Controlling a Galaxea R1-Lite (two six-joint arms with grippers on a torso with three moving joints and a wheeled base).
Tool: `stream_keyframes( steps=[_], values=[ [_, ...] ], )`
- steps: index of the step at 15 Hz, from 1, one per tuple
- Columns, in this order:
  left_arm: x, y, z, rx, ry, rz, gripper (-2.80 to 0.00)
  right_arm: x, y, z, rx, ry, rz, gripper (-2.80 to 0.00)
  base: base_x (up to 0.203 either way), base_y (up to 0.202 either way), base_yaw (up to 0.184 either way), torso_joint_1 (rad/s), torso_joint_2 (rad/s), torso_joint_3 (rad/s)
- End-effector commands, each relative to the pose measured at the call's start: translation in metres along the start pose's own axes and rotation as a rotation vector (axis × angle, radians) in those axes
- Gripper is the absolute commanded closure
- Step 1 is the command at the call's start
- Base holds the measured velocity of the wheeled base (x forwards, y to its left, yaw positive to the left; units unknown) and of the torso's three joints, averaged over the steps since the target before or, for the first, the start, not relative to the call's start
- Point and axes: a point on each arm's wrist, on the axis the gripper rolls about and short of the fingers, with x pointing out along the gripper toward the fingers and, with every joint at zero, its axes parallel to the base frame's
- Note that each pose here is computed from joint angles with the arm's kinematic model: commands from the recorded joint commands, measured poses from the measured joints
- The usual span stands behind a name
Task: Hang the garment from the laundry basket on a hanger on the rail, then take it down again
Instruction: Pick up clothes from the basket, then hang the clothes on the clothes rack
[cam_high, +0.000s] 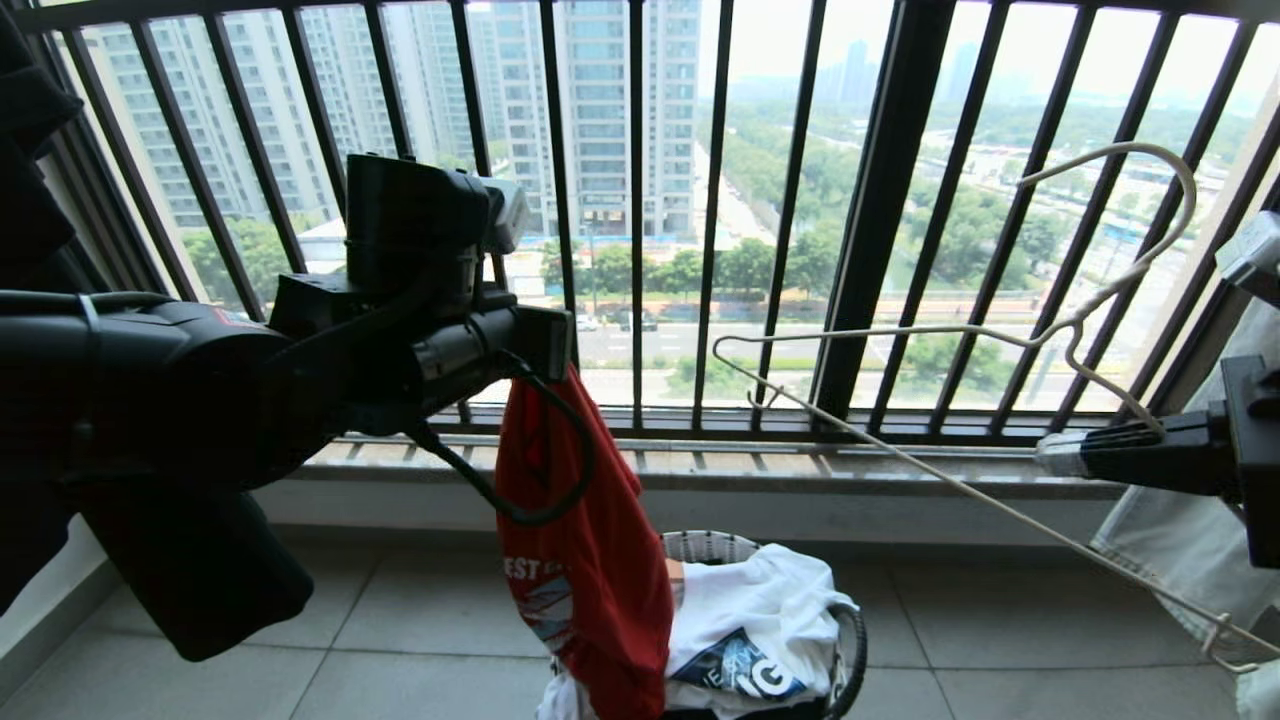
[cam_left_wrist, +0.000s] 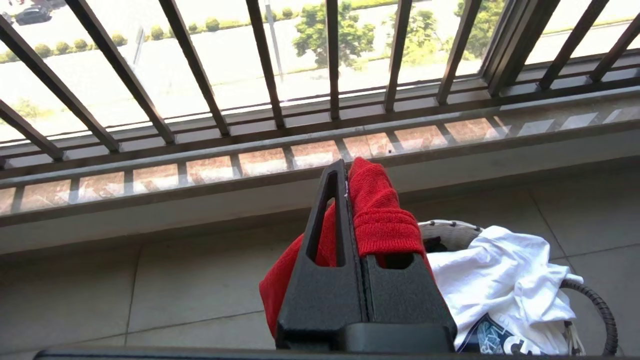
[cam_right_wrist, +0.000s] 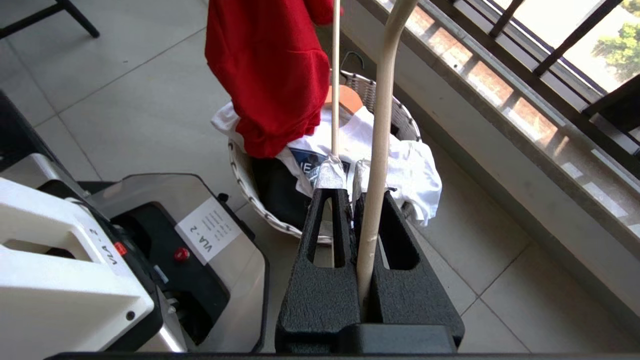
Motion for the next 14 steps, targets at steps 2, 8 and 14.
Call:
stream_keyframes(
  steps=[2,8,14],
  values=[
    [0.006,0.0,0.002,-0.015,-0.006,0.009,0.0,0.014,0.011,-0.002,-0.02,0.03,0.102,0.0,0.0,0.0,0.0,0.0,0.0,0.0],
    [0.005,0.001,0.006,-0.034,-0.021,0.012,0.0,0.055,0.036,-0.008,0.003,0.126,0.319,0.0,0.0,0.0,0.0,0.0,0.0,0.0],
    [0.001,-0.004,0.006,-0.036,-0.019,-0.005,0.0,0.071,0.042,0.009,0.181,0.045,0.396,0.0,0.0,0.0,0.0,0.0,0.0,0.0]
  ],
)
